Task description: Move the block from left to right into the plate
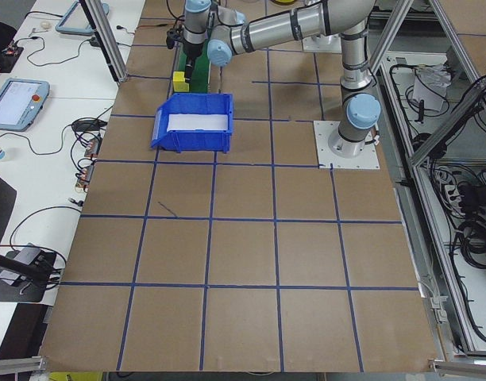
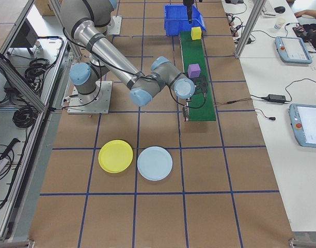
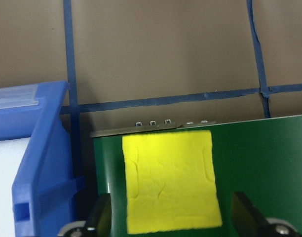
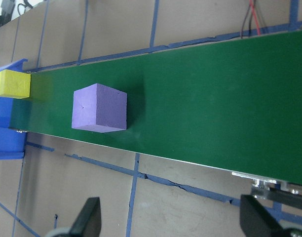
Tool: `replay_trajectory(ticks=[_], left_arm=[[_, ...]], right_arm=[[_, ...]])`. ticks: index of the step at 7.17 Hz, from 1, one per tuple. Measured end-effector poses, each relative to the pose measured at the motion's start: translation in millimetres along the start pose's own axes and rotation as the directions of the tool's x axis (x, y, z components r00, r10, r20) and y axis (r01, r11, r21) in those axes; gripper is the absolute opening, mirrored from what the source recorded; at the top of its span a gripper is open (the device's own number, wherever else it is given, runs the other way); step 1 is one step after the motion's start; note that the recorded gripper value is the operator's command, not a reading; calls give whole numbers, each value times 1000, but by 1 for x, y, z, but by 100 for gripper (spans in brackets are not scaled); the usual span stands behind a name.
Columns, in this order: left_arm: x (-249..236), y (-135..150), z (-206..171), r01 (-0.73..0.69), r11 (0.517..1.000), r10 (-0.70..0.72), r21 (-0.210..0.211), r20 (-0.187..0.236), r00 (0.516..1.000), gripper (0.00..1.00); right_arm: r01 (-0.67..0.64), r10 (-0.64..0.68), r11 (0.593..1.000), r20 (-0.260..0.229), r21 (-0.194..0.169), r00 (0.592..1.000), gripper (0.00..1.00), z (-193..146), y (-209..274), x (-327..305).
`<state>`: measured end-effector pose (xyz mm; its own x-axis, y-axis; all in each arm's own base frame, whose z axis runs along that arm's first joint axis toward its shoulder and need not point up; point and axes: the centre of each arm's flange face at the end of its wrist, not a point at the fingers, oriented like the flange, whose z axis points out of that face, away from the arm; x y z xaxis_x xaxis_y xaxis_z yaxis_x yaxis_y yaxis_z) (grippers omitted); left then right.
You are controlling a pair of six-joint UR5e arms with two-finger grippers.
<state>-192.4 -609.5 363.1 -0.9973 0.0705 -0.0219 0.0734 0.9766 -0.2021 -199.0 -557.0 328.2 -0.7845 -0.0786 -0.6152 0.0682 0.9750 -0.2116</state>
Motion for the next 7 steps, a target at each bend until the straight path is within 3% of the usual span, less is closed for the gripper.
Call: replay_trajectory(ticks=[2,4,5,7], left_arm=[[-29,44,-103,35,998,-33,-52,37,999,100],[-50,98,-177,66,992,-58,-108,77,995,100],[-60,115,-188,81,986,-66,-149,105,992,100],[-87,122,-179,82,973,-58,-217,114,992,100]], right_arm=[[-222,224,974,-91,38,970,100,7,-15,22],[-243,239,970,-143,-12,960,100,45,-29,31],[-227,219,973,-159,-37,963,100,59,-36,20],[-186,172,980,-175,-68,969,100,73,-43,5]])
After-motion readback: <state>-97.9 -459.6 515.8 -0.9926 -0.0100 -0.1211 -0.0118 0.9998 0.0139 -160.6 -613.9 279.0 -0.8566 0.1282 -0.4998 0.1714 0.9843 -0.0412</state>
